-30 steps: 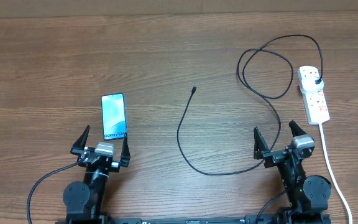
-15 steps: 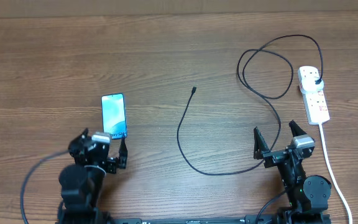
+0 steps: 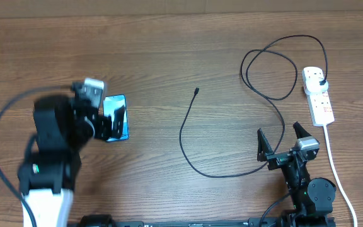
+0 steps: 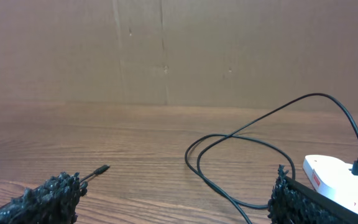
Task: Plug charger to phone and switch on socket
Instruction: 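Move the left gripper over the phone and lower onto it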
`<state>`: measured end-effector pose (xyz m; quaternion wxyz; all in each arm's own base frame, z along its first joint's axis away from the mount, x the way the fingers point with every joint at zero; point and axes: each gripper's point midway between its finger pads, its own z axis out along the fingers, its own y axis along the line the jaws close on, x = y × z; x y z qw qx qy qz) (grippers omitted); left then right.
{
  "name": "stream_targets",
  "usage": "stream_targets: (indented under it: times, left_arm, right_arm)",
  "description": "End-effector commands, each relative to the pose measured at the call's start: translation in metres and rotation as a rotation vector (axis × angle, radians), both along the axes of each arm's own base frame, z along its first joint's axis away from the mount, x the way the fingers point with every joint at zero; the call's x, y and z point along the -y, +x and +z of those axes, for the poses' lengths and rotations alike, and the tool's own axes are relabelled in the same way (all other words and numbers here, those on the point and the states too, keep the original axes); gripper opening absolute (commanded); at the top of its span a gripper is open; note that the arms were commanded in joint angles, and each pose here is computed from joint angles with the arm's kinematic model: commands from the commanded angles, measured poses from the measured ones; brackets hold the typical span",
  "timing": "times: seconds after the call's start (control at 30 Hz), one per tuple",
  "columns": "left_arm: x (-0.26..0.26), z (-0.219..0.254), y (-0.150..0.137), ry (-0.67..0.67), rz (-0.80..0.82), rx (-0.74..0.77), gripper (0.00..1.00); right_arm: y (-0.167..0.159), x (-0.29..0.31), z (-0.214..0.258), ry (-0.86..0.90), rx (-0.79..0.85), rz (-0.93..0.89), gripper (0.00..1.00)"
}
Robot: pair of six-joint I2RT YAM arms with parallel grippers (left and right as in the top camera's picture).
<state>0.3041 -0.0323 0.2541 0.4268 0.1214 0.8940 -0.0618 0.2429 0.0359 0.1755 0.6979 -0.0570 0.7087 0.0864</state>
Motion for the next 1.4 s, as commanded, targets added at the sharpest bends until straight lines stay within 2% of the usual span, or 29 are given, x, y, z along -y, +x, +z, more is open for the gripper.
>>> stream_targets:
  times: [0.0, 0.07, 0.37, 0.63, 0.73, 0.87, 0.93, 1.0, 1.17, 1.27, 1.37]
  left_arm:
    - [0.025, 0.033, 0.015, -0.110, -0.098, 0.004, 1.00]
    - [0.036, 0.035, 0.014, -0.201, -0.110, -0.054, 1.00]
    - [0.044, 0.017, 0.029, -0.335, -0.057, -0.161, 1.00]
    - [0.043, -0.005, 0.036, -0.377, -0.002, -0.252, 1.00]
    - [0.032, -0.012, 0.043, -0.347, 0.058, -0.256, 1.00]
    - [-0.004, -0.032, 0.048, -0.260, 0.282, -0.295, 0.87]
    - [-0.027, -0.044, 0.046, -0.212, 0.433, -0.320, 0.87]
    - [-0.037, -0.051, 0.045, -0.198, 0.517, -0.338, 0.87]
    - [-0.044, -0.071, 0.048, -0.170, 0.568, -0.395, 0.90]
    - [-0.044, -0.092, 0.050, -0.154, 0.574, -0.463, 1.00]
    - [-0.044, -0.108, 0.051, -0.130, 0.582, -0.550, 1.00]
  right_arm:
    - [0.000, 0.000, -0.002, 0.002, 0.002, -0.002, 1.00]
    - [0.000, 0.000, -0.002, 0.002, 0.001, -0.002, 1.00]
    - [0.000, 0.000, -0.002, 0.001, 0.002, -0.002, 1.00]
    - [0.000, 0.000, -0.002, 0.001, 0.002, -0.002, 1.00]
    - [0.000, 0.000, -0.002, 0.001, 0.002, -0.002, 1.00]
    - [0.000, 0.000, -0.002, 0.001, 0.002, -0.002, 1.00]
    - [0.000, 0.000, -0.002, 0.001, 0.002, -0.002, 1.00]
    - [0.000, 0.000, -0.002, 0.002, 0.002, -0.002, 1.00]
    - [0.000, 0.000, -0.002, 0.001, 0.002, -0.002, 1.00]
    - [0.000, 0.000, -0.002, 0.002, 0.002, -0.002, 1.00]
    - [0.000, 0.000, -0.002, 0.002, 0.002, -0.002, 1.00]
